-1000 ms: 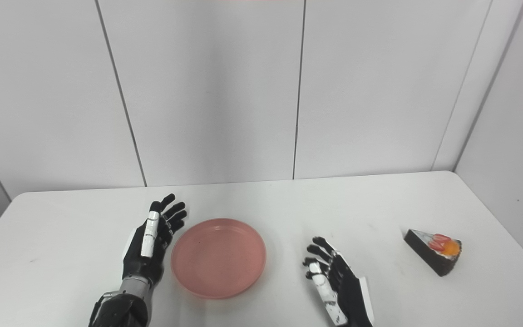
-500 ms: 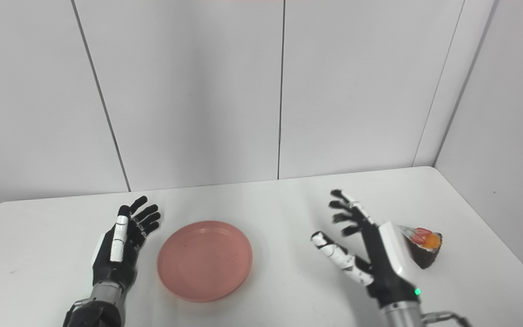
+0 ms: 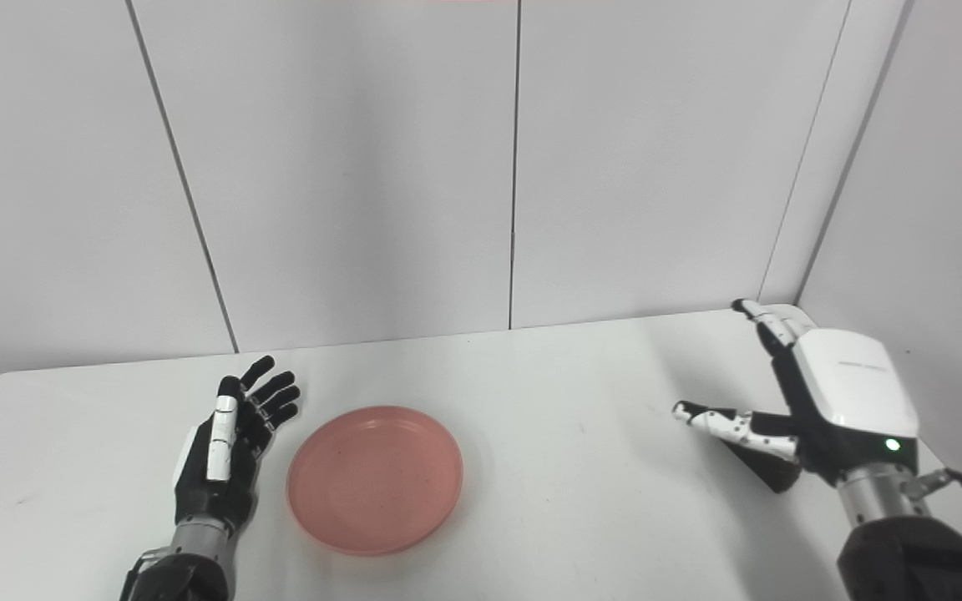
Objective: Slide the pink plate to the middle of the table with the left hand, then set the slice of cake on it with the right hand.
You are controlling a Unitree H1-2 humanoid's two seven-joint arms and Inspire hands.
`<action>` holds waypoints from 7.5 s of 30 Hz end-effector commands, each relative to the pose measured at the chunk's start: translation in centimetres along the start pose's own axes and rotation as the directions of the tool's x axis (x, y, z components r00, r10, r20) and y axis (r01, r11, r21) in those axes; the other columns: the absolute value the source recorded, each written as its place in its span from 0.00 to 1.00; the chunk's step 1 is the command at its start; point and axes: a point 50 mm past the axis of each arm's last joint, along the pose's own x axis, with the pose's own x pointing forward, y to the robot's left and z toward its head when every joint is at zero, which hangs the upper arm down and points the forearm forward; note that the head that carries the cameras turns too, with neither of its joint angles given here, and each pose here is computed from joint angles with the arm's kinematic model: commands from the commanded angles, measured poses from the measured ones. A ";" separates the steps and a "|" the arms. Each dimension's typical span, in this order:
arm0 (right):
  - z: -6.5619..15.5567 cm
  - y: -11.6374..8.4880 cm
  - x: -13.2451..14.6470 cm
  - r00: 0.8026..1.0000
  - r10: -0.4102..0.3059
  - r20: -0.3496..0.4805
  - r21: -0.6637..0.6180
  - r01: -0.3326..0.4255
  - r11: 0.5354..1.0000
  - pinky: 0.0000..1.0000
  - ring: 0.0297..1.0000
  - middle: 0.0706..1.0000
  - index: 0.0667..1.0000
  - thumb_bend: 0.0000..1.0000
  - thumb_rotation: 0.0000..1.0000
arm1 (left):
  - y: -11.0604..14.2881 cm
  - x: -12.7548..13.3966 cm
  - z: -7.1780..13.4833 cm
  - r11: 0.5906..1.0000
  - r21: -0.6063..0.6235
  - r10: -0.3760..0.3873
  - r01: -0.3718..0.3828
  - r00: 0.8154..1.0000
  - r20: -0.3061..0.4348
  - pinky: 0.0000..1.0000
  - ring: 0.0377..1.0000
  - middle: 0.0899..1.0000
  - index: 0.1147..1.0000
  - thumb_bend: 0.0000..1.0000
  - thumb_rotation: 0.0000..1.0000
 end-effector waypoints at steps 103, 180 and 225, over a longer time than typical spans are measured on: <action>6.7 -2.4 6.7 0.952 -0.074 0.298 0.282 -0.014 0.959 0.24 0.28 0.42 0.46 0.53 0.00 | -5.9 -2.0 0.3 0.998 0.009 -0.059 0.060 0.998 -0.034 0.78 0.72 0.76 0.77 0.70 0.92; 20.1 14.9 6.1 0.708 0.255 0.659 0.184 -0.480 0.857 0.58 0.71 0.76 0.74 0.96 0.65 | -8.9 -2.8 -0.5 0.998 0.054 -0.022 0.025 0.999 -0.047 0.73 0.67 0.74 0.81 0.66 0.99; 13.3 19.7 0.5 0.988 0.138 0.066 0.998 -0.065 -0.007 0.74 0.79 0.81 0.79 0.74 0.92 | -7.7 -3.4 -0.8 0.985 0.110 0.129 -0.132 0.991 0.036 0.96 0.93 0.95 0.92 0.70 1.00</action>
